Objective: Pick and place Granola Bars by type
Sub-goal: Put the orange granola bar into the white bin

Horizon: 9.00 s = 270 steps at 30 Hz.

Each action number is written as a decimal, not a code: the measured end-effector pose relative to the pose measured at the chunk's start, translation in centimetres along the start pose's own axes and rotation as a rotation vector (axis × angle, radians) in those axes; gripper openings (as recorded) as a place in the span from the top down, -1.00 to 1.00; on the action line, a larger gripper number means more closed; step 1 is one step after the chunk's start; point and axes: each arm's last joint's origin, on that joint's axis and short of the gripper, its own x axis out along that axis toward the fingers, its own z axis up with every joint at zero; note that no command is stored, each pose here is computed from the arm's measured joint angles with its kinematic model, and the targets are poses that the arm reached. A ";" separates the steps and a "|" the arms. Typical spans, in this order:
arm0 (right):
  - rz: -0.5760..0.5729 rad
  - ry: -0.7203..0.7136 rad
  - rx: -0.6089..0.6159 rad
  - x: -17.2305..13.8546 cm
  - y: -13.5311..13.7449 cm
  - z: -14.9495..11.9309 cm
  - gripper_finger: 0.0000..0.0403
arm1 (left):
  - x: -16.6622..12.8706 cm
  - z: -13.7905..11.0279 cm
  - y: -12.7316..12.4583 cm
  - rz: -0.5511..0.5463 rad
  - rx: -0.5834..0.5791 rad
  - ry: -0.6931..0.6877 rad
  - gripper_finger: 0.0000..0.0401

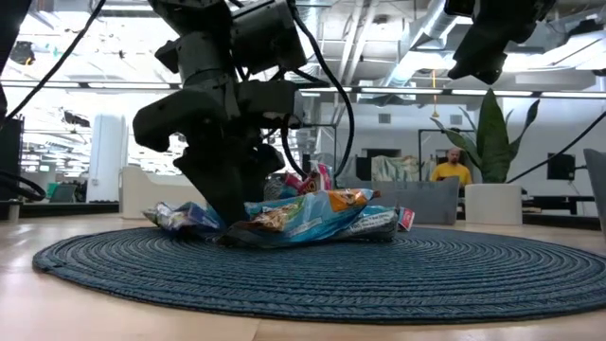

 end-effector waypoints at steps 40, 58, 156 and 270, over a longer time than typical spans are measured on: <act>0.000 -0.021 -0.087 0.0 0.0 0.2 0.41 | -16.8 -2.3 6.3 0.395 -0.524 0.031 0.86; -0.168 -0.257 -0.089 -0.3 -0.8 2.3 0.41 | -20.2 -8.3 14.1 0.649 -1.018 0.133 0.83; 0.186 0.079 -0.194 -0.2 1.4 -0.7 0.41 | 2.3 5.7 -7.7 0.171 -0.716 -0.170 0.97; 0.146 0.030 -0.197 -0.2 1.4 -0.3 0.41 | 2.1 4.9 -8.9 0.143 -0.673 -0.024 0.62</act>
